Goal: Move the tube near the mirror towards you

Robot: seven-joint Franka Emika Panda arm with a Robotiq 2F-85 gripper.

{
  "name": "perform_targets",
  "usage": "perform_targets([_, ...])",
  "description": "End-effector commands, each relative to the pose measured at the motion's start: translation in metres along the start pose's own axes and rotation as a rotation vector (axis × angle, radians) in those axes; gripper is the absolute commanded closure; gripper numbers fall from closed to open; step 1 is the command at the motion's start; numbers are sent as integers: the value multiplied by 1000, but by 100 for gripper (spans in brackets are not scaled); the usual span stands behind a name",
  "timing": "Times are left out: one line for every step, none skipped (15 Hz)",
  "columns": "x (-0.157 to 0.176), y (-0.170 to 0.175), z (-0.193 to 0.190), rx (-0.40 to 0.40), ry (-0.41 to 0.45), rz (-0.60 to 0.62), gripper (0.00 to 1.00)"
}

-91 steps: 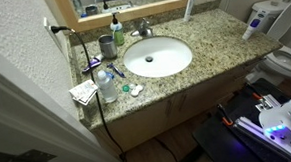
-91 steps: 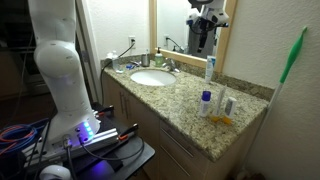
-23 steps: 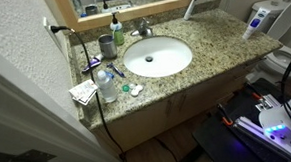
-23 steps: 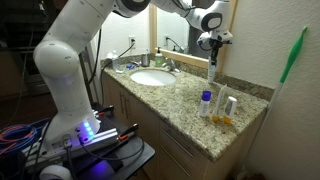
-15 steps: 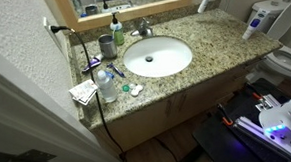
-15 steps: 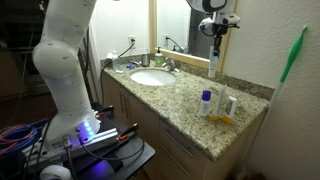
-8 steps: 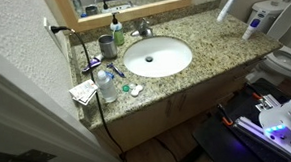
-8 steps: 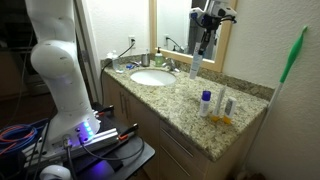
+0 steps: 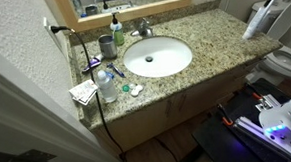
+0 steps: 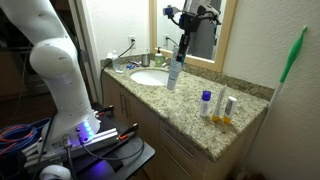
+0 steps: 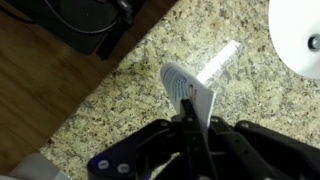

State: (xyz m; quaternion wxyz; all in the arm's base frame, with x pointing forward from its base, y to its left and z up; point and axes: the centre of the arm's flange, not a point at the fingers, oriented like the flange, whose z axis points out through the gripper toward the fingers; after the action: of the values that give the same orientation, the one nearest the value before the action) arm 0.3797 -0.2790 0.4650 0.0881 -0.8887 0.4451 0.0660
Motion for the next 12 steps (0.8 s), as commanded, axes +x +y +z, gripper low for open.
perform_targets([-14, 17, 17, 42, 151, 109, 99])
perform_targets([-7, 18, 19, 71, 182, 152, 99])
perform_targets([1, 19, 20, 94, 219, 195, 99])
perform_targets([11, 17, 23, 106, 235, 243, 99])
perform_targets([18, 18, 25, 115, 244, 282, 99])
perform_targets([24, 19, 29, 118, 259, 315, 99])
perform_targets([30, 19, 31, 121, 261, 347, 99])
perform_targets([36, 18, 35, 124, 268, 376, 99])
perform_targets([42, 18, 40, 123, 267, 403, 99])
perform_targets([49, 16, 45, 120, 263, 426, 99])
perform_targets([54, 15, 51, 119, 264, 452, 99])
perform_targets([60, 14, 56, 116, 264, 476, 99])
